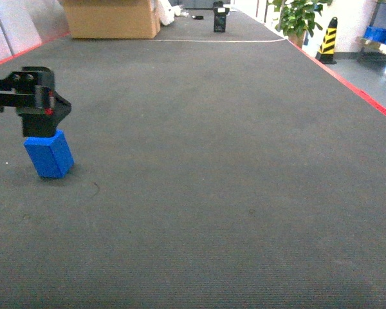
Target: Sort blue parts and orange caps into right shelf containers
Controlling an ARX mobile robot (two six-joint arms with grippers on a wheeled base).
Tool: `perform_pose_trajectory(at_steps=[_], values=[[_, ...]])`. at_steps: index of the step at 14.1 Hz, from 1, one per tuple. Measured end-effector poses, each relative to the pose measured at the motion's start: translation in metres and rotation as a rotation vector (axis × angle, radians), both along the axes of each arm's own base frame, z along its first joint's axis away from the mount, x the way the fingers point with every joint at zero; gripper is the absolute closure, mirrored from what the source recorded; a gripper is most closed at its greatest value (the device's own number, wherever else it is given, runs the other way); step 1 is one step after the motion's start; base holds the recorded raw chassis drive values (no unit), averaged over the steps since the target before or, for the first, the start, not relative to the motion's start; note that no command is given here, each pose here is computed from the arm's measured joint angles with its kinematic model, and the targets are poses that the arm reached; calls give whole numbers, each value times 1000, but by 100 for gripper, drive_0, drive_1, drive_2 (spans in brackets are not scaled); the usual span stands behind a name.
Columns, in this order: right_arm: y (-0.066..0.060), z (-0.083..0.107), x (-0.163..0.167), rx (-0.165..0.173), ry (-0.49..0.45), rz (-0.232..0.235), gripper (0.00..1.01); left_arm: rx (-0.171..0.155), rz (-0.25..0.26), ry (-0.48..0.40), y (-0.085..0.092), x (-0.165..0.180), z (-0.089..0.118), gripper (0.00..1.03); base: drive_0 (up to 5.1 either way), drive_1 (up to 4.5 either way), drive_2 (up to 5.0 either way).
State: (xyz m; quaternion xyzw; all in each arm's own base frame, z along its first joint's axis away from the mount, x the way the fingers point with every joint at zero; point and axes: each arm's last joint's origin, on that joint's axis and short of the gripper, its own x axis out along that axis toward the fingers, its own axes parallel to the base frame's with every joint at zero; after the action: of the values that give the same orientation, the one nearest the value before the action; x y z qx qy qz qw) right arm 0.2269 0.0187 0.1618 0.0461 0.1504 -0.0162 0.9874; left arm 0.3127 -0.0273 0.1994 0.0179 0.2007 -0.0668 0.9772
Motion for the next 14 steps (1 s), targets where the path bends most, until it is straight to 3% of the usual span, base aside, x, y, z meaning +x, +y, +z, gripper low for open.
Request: perform_pose_trajectory(at_steps=[2, 5, 9, 14], values=[[-4, -4, -8, 20, 12, -18, 58, 17, 6, 49, -1, 32, -13, 5, 0, 0, 0], [-9, -7, -11, 45, 21, -35, 58, 69, 30, 89, 6, 70, -34, 5, 0, 0, 0], [-10, -7, -11, 52, 28, -32, 58, 95, 72, 124, 25, 102, -51, 5, 0, 0, 0], [-10, -10, -11, 57, 42, -28, 58, 104, 110, 146, 40, 124, -66, 5, 0, 0, 0]])
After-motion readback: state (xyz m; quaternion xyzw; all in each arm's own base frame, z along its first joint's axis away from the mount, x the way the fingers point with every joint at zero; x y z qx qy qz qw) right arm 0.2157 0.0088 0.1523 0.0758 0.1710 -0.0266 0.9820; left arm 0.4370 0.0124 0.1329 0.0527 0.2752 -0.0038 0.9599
